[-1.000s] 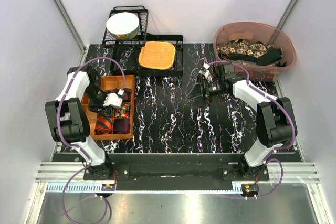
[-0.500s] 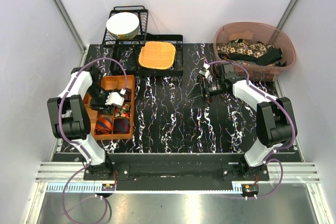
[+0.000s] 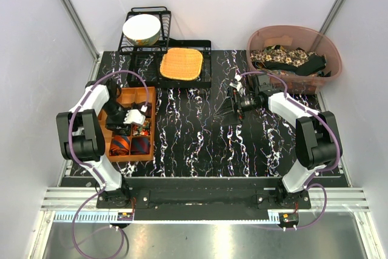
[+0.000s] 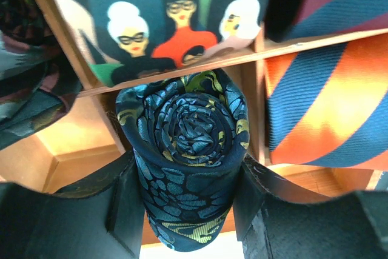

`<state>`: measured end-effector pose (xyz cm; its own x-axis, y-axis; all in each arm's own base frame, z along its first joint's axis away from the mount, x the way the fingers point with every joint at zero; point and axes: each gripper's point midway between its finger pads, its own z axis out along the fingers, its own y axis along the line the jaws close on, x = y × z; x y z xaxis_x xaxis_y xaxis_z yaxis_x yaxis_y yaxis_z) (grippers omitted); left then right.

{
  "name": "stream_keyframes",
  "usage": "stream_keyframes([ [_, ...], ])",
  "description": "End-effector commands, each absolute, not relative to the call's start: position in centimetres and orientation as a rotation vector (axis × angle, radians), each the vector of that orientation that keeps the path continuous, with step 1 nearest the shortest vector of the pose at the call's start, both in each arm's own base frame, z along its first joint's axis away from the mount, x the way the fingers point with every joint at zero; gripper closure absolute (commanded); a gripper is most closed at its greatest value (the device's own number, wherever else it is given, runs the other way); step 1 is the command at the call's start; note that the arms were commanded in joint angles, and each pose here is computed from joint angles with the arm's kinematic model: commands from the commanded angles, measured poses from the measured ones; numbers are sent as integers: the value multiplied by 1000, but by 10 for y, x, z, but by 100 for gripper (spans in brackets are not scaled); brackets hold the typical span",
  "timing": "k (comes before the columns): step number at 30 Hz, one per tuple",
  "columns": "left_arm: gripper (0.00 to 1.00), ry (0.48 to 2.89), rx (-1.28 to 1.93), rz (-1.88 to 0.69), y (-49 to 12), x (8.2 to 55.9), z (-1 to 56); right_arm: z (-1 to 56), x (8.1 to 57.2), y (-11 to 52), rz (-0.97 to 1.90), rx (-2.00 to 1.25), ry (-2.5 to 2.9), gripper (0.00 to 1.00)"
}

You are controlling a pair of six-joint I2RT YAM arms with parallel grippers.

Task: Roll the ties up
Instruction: Place the tie in the storage box.

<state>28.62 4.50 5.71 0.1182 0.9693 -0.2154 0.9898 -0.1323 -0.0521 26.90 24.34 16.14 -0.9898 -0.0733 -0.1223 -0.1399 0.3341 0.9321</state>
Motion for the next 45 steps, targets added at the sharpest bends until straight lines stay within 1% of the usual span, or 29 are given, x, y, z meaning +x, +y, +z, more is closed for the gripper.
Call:
stream_keyframes([
  [1, 95, 2031, 2257, -244, 46, 292, 56, 170, 278, 243, 1750, -240, 2476, 0],
  [4, 91, 2038, 2257, -230, 44, 293, 53, 170, 278, 243, 1747, -238, 2477, 0],
  [13, 86, 2061, 2253, -238, 42, 285, 40, 170, 278, 242, 1748, -235, 2475, 0],
  [16, 83, 2079, 2236, -229, 43, 286, 36, 170, 278, 242, 1748, -236, 2474, 0],
  [20, 75, 2104, 2211, -205, 44, 289, 34, 169, 278, 242, 1748, -234, 2477, 0],
  [23, 74, 2114, 2192, -200, 43, 290, 33, 170, 278, 242, 1750, -238, 2474, 0],
  [28, 67, 2121, 2169, -186, 40, 289, 34, 170, 278, 241, 1751, -237, 2473, 0],
  [32, 64, 2119, 2168, -174, 40, 287, 36, 170, 279, 241, 1751, -238, 2471, 0],
  [35, 57, 2111, 2152, -169, 38, 288, 40, 170, 279, 241, 1752, -236, 2472, 0],
  [41, 50, 2078, 2163, -191, 33, 284, 51, 172, 278, 241, 1756, -238, 2468, 0],
  [45, 41, 2061, 2183, -205, 30, 281, 54, 172, 279, 241, 1753, -237, 2466, 0],
])
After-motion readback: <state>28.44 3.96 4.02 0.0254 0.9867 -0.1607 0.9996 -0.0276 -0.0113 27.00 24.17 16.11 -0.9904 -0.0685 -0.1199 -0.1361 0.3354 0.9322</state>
